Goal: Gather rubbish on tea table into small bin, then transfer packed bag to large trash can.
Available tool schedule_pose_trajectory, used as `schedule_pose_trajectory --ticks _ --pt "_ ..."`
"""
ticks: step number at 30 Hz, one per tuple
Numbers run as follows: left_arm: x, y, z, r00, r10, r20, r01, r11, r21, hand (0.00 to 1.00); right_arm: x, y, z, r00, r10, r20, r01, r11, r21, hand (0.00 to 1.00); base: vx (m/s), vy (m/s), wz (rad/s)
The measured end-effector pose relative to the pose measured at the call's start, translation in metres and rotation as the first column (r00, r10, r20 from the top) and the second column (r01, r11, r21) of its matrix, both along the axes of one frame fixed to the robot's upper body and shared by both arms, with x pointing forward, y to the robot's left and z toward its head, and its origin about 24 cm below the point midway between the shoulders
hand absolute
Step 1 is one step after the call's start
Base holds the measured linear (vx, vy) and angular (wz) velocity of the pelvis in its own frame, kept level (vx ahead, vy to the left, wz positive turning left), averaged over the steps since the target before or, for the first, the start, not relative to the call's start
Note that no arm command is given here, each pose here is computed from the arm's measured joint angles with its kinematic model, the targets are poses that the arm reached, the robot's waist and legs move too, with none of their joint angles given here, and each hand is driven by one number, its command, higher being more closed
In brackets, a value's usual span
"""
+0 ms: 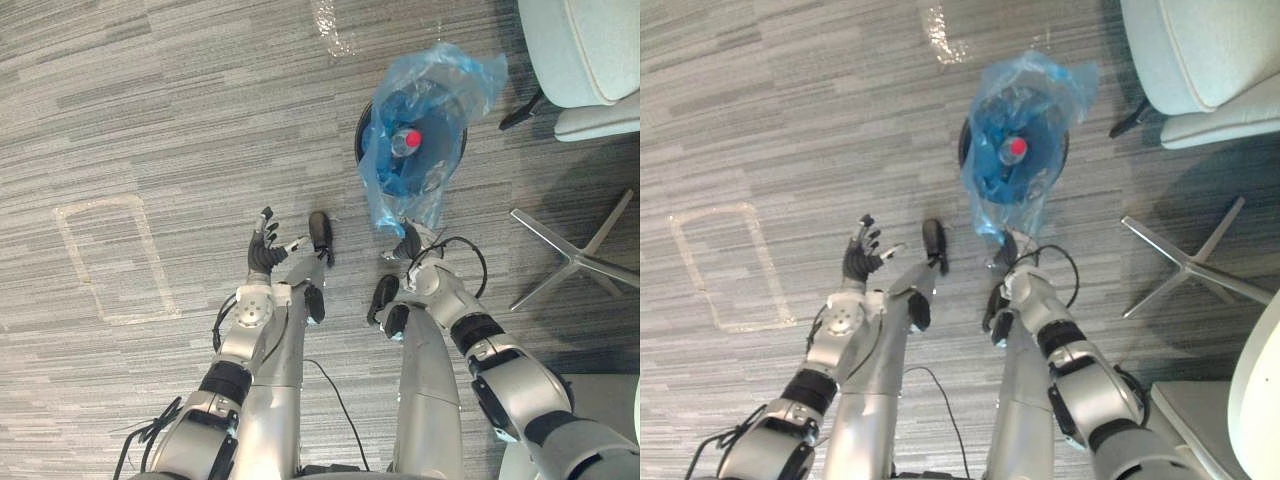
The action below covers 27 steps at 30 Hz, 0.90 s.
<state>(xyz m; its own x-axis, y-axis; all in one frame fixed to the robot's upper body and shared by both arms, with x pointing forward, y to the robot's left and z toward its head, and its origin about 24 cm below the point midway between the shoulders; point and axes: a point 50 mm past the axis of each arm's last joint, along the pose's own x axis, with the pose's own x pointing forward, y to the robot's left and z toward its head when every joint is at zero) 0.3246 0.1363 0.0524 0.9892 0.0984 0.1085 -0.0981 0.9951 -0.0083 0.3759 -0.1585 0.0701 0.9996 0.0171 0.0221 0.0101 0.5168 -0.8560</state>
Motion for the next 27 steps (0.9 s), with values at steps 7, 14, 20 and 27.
schedule_pose_trajectory --ticks 7,14,20,27 --pt "0.0 -0.002 0.0 1.0 0.0 0.001 0.0 1.0 -0.01 0.0 0.004 0.002 0.01 0.999 -0.002 0.032 0.0 0.999 0.051 1.0 -0.04 0.019 0.01" --pt "0.001 -0.001 0.002 1.0 0.004 0.004 -0.004 1.0 -0.013 0.0 0.003 0.009 0.023 0.995 0.024 0.096 -0.031 0.997 0.073 1.0 -0.05 0.017 -0.01" --pt "0.001 0.001 0.005 1.0 0.013 0.009 -0.013 1.0 -0.02 0.0 -0.003 0.019 0.037 0.98 0.062 0.189 -0.082 0.991 0.101 1.0 -0.06 0.018 0.05" --pt "-0.009 0.003 -0.003 1.0 -0.003 -0.007 0.003 1.0 -0.002 0.0 -0.022 0.028 0.038 0.962 0.103 0.251 -0.141 0.98 0.139 1.0 -0.04 -0.004 -0.01"
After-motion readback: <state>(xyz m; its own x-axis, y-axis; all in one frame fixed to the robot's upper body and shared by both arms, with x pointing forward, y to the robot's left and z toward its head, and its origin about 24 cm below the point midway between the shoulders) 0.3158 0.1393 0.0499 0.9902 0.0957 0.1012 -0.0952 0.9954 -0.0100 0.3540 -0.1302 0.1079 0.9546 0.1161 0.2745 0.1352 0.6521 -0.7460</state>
